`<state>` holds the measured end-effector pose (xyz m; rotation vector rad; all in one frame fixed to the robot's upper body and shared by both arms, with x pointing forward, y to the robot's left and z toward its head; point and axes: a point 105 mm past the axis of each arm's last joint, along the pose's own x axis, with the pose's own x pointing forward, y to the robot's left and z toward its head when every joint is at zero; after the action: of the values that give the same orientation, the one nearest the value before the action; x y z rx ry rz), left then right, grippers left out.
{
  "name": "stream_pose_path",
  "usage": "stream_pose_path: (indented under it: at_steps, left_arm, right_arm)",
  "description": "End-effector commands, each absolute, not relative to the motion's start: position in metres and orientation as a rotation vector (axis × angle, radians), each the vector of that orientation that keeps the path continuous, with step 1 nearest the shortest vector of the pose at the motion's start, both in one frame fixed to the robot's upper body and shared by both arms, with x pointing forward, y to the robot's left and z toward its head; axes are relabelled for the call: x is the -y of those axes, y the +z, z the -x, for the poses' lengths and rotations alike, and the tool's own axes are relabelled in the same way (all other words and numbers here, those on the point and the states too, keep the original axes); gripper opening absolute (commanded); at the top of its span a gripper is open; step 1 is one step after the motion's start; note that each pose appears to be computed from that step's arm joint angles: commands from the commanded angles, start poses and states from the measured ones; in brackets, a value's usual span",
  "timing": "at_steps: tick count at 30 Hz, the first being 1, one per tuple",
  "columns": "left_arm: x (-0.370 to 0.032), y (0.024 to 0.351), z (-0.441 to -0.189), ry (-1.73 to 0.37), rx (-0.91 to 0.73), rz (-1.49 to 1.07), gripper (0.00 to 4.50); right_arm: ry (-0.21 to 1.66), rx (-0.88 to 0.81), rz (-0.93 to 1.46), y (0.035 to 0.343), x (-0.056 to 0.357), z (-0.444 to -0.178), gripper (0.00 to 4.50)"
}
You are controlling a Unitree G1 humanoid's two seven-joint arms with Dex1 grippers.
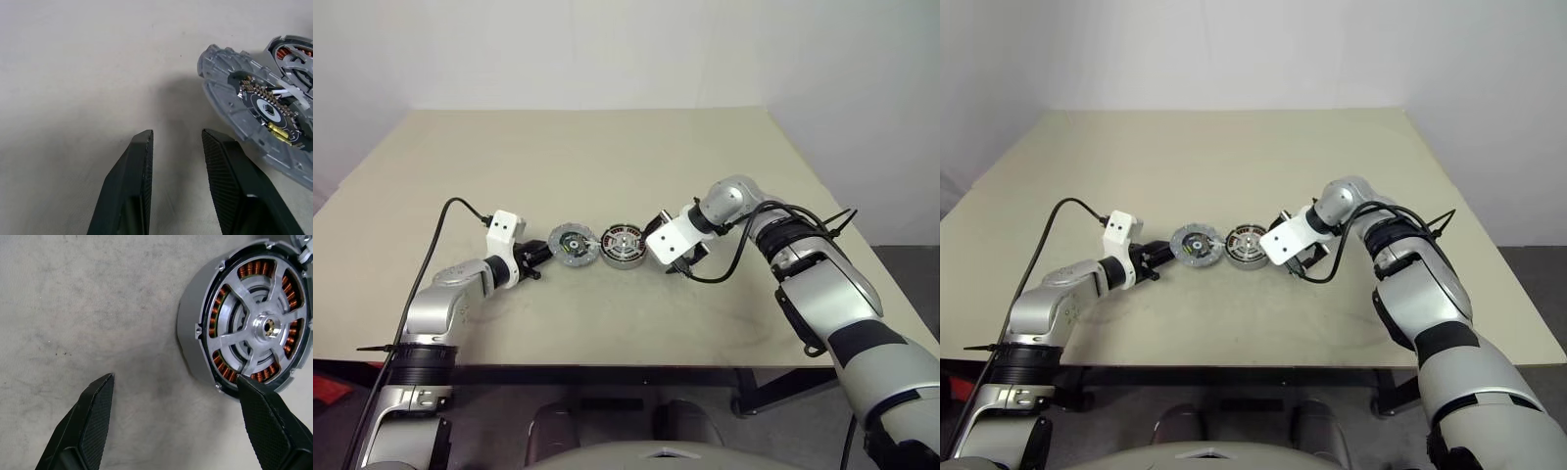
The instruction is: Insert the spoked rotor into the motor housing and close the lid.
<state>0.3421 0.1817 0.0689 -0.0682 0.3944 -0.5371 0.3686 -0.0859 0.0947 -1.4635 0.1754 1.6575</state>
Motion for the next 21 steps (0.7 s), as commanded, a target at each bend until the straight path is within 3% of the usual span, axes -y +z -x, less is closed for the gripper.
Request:
stream_pose_path:
  at_steps: [1, 10, 14, 21]
  left_arm:
    - [-0.1832, 0.0820, -0.3454, -0.537, -0.345, 0.046, 1.69]
    - [-0.1851, 0.0828, -0.3459, -0.530, -0.342, 0.044, 1.69]
    - [-0.1864, 0.0836, -0.3462, -0.527, -0.342, 0.042, 1.69]
    - [-0.1861, 0.0841, -0.3470, -0.530, -0.342, 0.041, 1.69]
  right_arm:
    - [1.655, -0.104, 1.495, 0.1056, 0.0756, -0.3699, 4.47]
    - [1.692, -0.100, 1.496, 0.0999, 0.0706, -0.3647, 4.47]
    - [1.688, -0.093, 1.493, 0.0983, 0.0700, -0.3644, 3.59]
    - [1.660, -0.070, 1.487, 0.0997, 0.0662, -0.3668, 3.59]
